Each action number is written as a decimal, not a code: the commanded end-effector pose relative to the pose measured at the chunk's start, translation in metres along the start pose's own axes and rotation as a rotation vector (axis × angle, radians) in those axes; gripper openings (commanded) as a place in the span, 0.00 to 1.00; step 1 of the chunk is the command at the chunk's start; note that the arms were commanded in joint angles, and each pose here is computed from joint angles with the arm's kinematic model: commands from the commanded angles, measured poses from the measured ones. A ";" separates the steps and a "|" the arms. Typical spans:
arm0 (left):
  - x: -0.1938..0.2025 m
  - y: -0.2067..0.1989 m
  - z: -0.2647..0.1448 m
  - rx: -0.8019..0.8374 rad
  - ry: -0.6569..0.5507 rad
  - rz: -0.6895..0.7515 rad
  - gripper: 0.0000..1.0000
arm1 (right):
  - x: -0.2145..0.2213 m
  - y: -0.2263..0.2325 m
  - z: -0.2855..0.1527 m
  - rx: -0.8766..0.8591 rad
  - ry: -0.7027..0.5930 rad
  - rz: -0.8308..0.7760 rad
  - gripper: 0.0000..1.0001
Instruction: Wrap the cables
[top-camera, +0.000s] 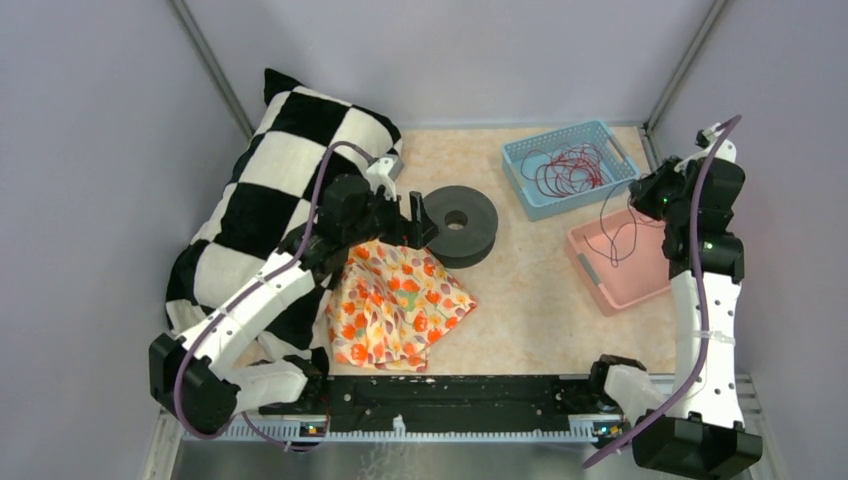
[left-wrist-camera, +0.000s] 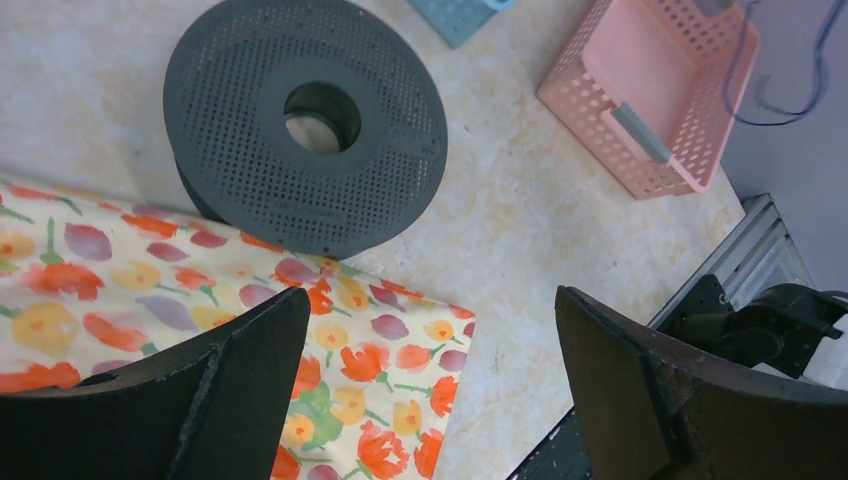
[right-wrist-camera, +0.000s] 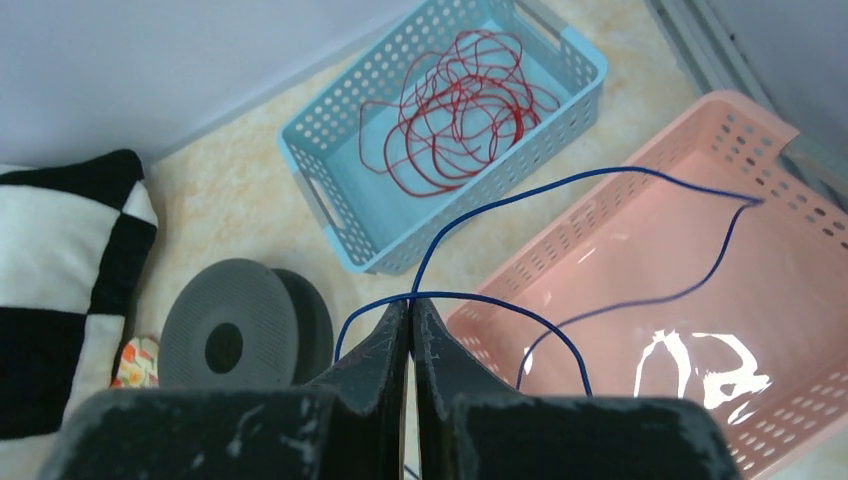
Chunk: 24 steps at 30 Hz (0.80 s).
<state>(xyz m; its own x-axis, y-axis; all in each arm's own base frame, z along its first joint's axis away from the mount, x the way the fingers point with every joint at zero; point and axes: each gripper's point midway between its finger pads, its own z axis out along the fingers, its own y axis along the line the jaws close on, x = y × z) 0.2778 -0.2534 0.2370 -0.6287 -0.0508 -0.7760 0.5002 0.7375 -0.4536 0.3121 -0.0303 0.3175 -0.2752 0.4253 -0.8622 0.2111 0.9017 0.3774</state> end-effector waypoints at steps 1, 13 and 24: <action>-0.039 -0.022 -0.011 0.068 -0.096 0.089 0.98 | 0.020 0.006 -0.001 -0.043 0.120 -0.031 0.00; -0.051 -0.109 -0.011 0.425 0.019 0.147 0.99 | 0.037 0.147 -0.054 -0.521 0.219 0.020 0.00; -0.057 -0.127 0.002 0.407 -0.021 0.159 0.99 | 0.078 0.213 -0.051 -0.611 0.335 -0.086 0.00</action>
<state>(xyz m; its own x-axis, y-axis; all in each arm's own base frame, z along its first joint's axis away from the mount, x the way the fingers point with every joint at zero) 0.2433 -0.3415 0.3155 -0.5592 0.0645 -0.8265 0.7695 0.4112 -0.4886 0.2768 0.1954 0.3164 -0.6304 0.2246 -0.7430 -0.3428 0.7783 0.5261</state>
